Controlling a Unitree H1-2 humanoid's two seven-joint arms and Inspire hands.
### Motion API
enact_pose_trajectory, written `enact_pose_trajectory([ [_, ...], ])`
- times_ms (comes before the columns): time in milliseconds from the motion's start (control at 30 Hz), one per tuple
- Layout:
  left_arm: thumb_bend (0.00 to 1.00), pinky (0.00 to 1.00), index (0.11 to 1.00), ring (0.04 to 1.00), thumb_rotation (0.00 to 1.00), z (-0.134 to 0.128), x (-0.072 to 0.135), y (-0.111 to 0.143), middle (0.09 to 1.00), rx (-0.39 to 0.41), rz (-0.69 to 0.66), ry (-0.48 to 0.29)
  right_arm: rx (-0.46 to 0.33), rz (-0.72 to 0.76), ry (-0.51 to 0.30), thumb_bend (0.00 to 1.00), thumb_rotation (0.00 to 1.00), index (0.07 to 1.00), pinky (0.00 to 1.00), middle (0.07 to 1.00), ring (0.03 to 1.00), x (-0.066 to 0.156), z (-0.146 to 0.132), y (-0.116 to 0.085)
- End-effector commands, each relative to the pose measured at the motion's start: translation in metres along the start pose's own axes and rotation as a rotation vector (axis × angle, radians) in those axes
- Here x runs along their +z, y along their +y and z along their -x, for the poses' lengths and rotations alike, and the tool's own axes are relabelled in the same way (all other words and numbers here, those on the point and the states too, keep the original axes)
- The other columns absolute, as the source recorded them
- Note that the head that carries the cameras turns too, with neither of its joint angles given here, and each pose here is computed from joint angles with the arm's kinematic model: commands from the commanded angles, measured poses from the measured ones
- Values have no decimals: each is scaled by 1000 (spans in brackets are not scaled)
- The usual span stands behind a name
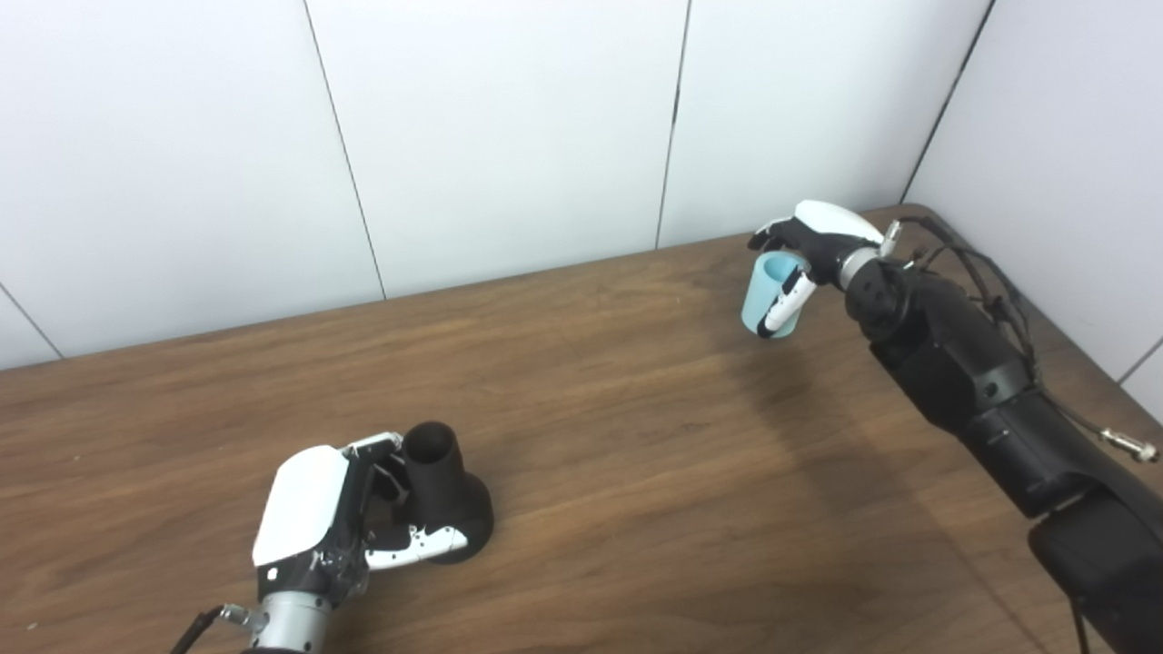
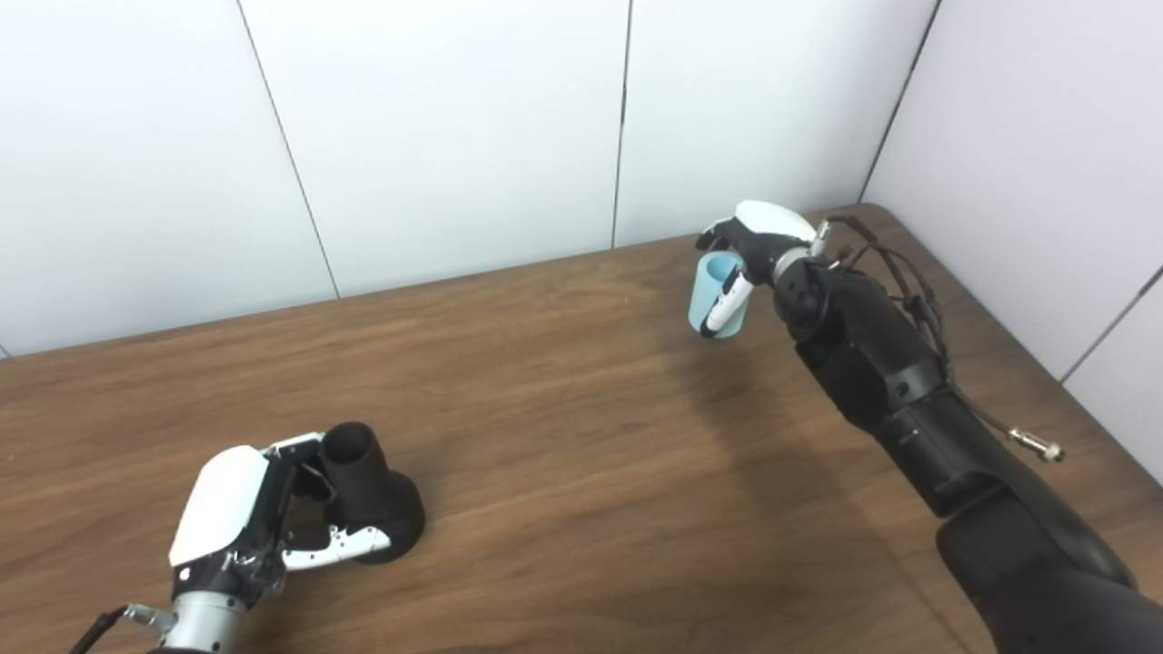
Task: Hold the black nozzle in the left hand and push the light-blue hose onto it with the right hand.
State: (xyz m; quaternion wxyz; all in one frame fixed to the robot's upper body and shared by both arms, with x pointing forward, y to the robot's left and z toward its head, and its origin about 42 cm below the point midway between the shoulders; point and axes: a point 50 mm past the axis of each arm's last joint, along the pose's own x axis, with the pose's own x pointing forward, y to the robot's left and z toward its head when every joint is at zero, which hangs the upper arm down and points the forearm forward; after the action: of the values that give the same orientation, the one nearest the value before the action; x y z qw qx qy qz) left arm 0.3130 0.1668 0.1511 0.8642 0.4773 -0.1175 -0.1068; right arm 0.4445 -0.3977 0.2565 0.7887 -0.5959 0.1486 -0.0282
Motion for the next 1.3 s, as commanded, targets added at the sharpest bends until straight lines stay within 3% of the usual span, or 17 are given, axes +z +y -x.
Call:
enact_pose_trajectory([
  [0, 505, 524, 481, 469, 0, 0, -4, 3, 506, -22, -23, 16, -91, 14, -5, 903, 106, 783, 872, 822, 890, 2, 0, -33],
  [300, 503, 524, 474, 486, 0, -1, -4, 4, 514, -24, -25, 20, -101, 12, -7, 862, 114, 753, 887, 805, 872, -1, -3, -32],
  [533, 505, 530, 481, 470, 0, -1, -3, 5, 507, -28, -10, 26, -128, 7, -43, 841, 32, 646, 688, 607, 616, -2, -4, -34],
  [567, 504, 528, 480, 470, 0, -1, -4, 5, 508, -29, -10, 25, -131, 17, -42, 685, 80, 571, 682, 598, 613, -1, -5, -34],
  [600, 504, 529, 479, 470, 0, -1, -4, 5, 511, -29, -10, 24, -133, 24, -41, 606, 106, 531, 684, 607, 623, -1, -5, -34],
  [667, 504, 549, 475, 470, 0, -1, -4, 5, 518, -27, -13, 20, -137, 29, -38, 541, 127, 497, 700, 621, 639, -2, -7, -33],
  [800, 504, 580, 477, 470, 0, -1, -5, 6, 512, -20, -20, 14, -183, 14, -47, 524, 128, 485, 641, 621, 611, -2, -8, -30],
  [867, 504, 604, 475, 470, 0, -1, -5, 5, 512, -21, -26, 12, -199, -2, -50, 525, 26, 475, 559, 553, 544, -1, -8, -30],
  [933, 504, 627, 471, 471, 0, -1, -6, 5, 516, -24, -28, 11, -213, -14, -55, 529, 6, 478, 517, 513, 504, 0, -6, -30],
  [1000, 518, 641, 473, 572, 0, -1, -6, 4, 513, -26, -29, 9, -222, -18, -59, 532, 1, 487, 485, 475, 480, 1, -5, -30],
  [1267, 521, 651, 471, 609, 0, 0, -2, 3, 518, -24, -31, 6, -245, -10, -88, 522, 0, 478, 503, 497, 451, 1, 2, -33],
])
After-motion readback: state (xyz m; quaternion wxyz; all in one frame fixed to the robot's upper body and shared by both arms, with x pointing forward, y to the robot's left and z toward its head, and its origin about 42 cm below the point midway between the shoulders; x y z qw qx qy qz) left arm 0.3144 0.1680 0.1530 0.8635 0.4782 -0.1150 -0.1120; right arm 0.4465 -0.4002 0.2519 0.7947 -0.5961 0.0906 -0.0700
